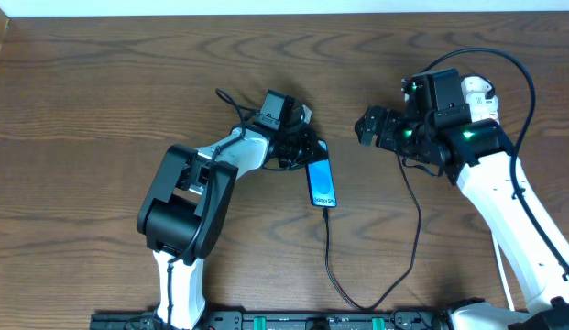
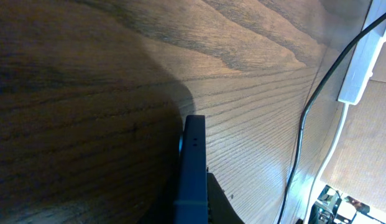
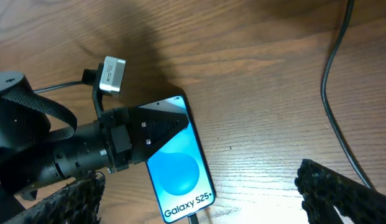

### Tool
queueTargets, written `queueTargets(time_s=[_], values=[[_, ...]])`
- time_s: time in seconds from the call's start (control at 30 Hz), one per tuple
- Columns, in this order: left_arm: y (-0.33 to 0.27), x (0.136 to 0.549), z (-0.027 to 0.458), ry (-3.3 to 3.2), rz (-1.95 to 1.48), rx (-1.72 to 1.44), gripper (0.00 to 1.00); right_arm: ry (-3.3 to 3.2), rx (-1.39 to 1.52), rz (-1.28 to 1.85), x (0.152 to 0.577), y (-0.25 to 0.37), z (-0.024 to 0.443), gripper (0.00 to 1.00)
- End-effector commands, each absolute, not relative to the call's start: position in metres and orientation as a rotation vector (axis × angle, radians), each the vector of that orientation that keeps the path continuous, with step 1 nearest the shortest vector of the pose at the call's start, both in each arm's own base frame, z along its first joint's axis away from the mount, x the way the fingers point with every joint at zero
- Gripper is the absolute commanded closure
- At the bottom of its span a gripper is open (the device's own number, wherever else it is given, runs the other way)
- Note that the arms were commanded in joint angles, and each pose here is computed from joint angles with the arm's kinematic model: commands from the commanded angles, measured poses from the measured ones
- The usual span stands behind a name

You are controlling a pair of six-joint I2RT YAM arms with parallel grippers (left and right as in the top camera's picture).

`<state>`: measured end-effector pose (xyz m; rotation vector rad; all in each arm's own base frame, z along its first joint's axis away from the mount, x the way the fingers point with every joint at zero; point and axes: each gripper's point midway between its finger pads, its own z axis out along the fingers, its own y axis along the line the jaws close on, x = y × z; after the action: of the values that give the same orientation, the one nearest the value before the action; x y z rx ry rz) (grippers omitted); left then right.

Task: Plug charger to phone and switch on socket
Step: 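Lay the phone flat on the table with the left gripper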

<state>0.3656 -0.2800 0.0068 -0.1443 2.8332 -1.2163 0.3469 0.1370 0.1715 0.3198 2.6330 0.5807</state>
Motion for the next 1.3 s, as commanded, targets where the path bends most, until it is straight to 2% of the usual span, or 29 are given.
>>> queueTargets(time_s=[0.0,0.13,0.17,0.3,0.33,0.43,0.83,1.0,1.07,1.27], values=[[-0.281,0.371,0.006,2.819,-1.224,-0.14,0.93,2.615,0.295,0.56,0.347,0.136,0.177,0.02],[-0.281,0.37,0.007,2.82,-1.227,-0.14,0.93,2.614,0.297,0.555,0.348,0.135,0.177,0.02],[-0.281,0.37,0.007,2.82,-1.226,-0.14,0.88,2.614,0.296,0.555,0.348,0.135,0.177,0.02],[-0.281,0.37,0.007,2.82,-1.226,-0.14,0.51,2.614,0.296,0.555,0.348,0.135,0.177,0.02],[-0.281,0.37,0.006,2.82,-1.226,-0.139,0.48,2.614,0.296,0.555,0.348,0.135,0.177,0.02],[-0.281,0.37,0.006,2.821,-1.226,-0.14,0.48,2.615,0.297,0.555,0.348,0.135,0.177,0.02],[-0.279,0.368,0.004,2.838,-1.21,-0.153,0.29,2.621,0.298,0.552,0.346,0.135,0.176,0.02],[-0.263,0.365,-0.009,2.906,-1.049,-0.212,0.26,2.622,0.299,0.552,0.346,0.135,0.176,0.02],[-0.26,0.365,-0.01,2.919,-1.007,-0.192,0.2,2.623,0.299,0.552,0.346,0.135,0.176,0.02],[-0.238,0.365,-0.015,2.991,-0.781,-0.234,0.18,2.625,0.3,0.55,0.346,0.135,0.176,0.01]])
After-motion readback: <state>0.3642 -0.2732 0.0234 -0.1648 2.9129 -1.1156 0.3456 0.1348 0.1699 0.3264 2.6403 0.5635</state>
